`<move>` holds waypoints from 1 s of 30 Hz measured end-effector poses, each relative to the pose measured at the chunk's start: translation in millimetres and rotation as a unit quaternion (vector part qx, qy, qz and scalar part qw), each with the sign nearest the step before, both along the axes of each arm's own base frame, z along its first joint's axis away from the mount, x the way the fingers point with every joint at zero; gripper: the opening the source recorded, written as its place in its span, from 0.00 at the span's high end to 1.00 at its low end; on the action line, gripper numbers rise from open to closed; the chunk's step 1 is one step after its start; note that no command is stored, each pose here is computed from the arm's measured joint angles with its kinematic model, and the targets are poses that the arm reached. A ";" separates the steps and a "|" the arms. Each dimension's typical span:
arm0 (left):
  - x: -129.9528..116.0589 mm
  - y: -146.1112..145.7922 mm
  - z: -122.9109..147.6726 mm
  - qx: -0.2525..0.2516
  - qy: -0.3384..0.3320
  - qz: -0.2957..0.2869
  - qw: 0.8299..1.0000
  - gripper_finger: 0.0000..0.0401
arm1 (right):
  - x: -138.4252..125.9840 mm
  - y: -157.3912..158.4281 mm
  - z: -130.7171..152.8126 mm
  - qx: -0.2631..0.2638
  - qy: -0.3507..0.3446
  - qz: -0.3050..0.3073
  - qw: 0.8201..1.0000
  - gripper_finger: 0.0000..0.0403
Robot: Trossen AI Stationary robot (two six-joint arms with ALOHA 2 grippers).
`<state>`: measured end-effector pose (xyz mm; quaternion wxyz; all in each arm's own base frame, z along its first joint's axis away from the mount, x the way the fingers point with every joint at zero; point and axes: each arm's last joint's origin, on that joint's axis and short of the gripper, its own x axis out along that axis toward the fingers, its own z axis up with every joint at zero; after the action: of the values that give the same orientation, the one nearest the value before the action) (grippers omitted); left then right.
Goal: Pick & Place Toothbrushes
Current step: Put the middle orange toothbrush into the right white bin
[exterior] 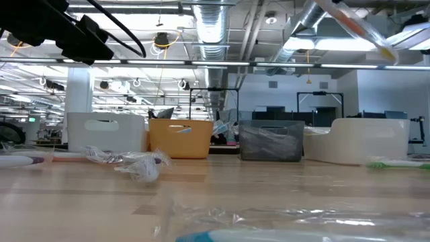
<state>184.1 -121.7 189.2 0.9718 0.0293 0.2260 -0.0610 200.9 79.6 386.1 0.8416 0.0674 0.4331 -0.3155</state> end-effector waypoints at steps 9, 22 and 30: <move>0.0 -0.1 0.2 -0.001 -0.001 0.000 1.000 0.48 | -14.3 -18.1 2.4 0.004 -0.023 -0.038 0.999 1.00; 0.2 -0.3 0.6 -0.002 -0.003 0.000 1.000 0.48 | -18.3 -43.2 7.7 0.013 -0.026 -0.081 0.996 1.00; 0.3 -0.3 0.6 -0.004 -0.003 0.001 1.000 0.48 | -17.1 -48.8 2.1 0.023 -0.014 -0.099 0.995 1.00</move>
<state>184.4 -122.0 189.9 0.9726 0.0252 0.2228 -0.0611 183.8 30.8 388.2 0.8107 0.1339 0.4195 -0.3857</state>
